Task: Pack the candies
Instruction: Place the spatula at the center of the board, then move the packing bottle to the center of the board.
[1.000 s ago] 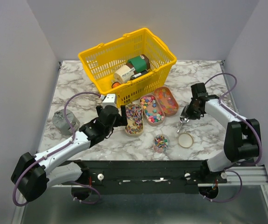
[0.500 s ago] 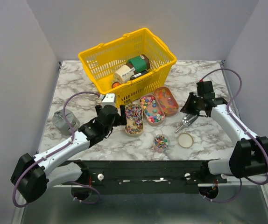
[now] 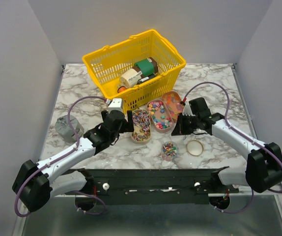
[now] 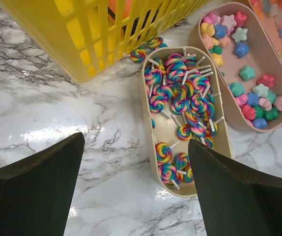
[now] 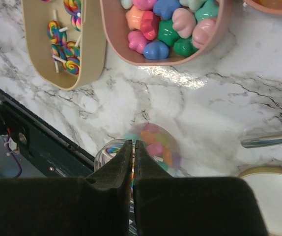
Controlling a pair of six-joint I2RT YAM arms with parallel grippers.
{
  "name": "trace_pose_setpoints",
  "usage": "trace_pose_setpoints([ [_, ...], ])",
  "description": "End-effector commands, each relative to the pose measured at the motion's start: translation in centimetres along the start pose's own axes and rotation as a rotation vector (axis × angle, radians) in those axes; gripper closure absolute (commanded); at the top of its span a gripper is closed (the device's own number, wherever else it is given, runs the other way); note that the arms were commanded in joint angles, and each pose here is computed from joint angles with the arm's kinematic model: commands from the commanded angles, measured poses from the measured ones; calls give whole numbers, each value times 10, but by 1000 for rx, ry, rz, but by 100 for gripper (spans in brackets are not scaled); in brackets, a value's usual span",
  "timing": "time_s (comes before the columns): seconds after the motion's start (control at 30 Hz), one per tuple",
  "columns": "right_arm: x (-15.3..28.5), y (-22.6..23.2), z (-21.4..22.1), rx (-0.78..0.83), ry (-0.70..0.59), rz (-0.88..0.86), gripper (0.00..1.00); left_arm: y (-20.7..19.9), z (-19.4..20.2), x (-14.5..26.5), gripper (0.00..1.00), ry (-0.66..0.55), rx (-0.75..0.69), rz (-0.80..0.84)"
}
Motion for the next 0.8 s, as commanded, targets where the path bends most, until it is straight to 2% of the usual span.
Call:
trace_pose_setpoints([
  [0.0, -4, 9, 0, 45, 2, -64, 89, -3, -8, -1, 1, -16, 13, 14],
  [0.4, -8, 2, 12, 54, 71, -51, 90, -3, -6, -2, 1, -8, 11, 7],
  [0.77, 5, 0, 29, 121, 197, -89, 90, -3, -6, -5, 1, -3, 8, 2],
])
Point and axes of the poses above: each gripper's point midway between its finger pads, its own x axis back along the fingers, its own y axis along the line the jaws close on, z = x × y, the point moved 10 cm from there along x, back along the fingers, and after that the axes turned 6 degrees about -x, right-handed, at the moved point
